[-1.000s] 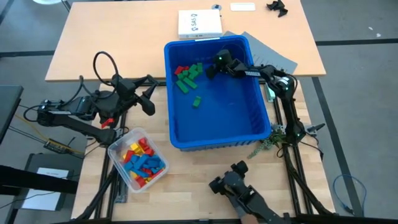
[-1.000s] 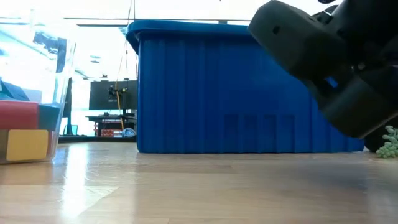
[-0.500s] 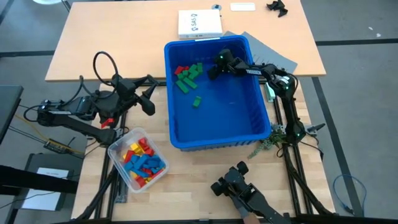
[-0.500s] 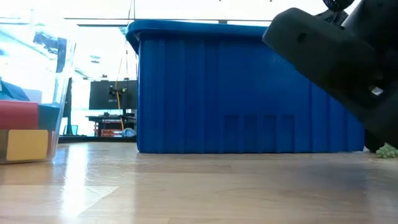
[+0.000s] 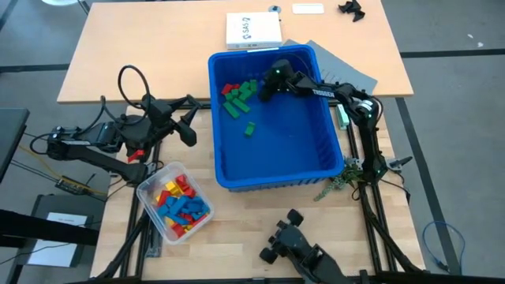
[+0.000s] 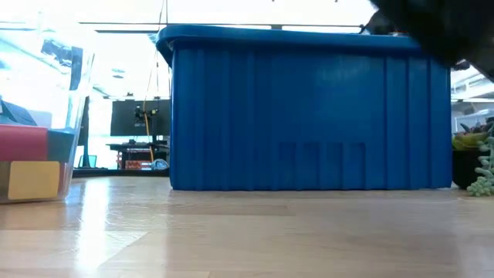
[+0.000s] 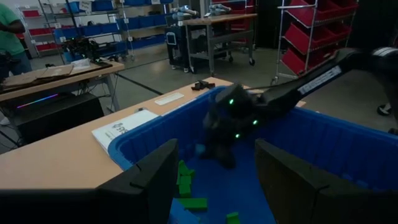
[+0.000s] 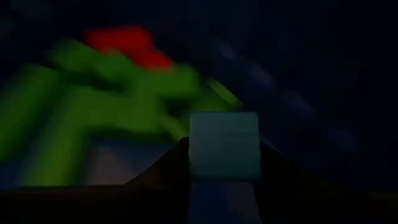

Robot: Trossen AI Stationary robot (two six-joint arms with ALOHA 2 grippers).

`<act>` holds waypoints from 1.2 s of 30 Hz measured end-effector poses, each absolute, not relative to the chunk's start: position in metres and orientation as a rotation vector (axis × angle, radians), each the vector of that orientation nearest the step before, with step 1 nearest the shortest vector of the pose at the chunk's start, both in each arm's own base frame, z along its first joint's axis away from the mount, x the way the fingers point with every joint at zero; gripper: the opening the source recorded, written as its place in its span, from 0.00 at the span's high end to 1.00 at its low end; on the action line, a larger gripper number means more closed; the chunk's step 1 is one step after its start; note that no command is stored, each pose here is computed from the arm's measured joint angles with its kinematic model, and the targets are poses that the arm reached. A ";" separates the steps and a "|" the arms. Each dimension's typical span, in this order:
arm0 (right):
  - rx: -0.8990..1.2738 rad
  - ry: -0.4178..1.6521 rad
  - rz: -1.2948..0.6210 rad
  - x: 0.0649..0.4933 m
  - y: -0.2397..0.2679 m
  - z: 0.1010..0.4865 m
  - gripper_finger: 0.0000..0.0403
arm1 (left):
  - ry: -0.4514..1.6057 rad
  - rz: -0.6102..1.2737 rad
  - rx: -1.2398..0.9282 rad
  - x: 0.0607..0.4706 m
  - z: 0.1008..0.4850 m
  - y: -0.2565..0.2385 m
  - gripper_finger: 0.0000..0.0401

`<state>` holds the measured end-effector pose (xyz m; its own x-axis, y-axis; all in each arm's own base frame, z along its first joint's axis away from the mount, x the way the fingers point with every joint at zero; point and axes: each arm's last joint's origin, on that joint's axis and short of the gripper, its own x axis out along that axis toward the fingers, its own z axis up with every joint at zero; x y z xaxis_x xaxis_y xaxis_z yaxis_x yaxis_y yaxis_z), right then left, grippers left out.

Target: Sort Items/Unsort Items

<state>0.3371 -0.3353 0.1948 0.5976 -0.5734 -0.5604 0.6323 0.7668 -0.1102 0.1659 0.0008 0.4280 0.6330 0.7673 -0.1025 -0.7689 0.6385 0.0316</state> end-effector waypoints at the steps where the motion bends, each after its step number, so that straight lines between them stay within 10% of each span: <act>1: 0.097 0.587 -0.659 0.341 -0.328 0.205 0.68 | 0.109 0.879 -0.016 0.166 0.428 0.001 0.46; 15: 0.018 0.250 0.058 0.409 -0.164 0.308 0.68 | 0.110 0.879 -0.015 0.166 0.428 0.001 0.46; 36: -0.052 -0.053 0.296 0.453 0.008 0.335 0.68 | 0.110 0.879 -0.015 0.166 0.428 0.001 0.46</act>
<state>0.4532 0.0082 0.3347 0.9551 0.2929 0.0445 -0.2902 0.9552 -0.0589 0.1660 0.0008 0.4280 0.6327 0.7676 -0.1024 -0.7691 0.6383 0.0318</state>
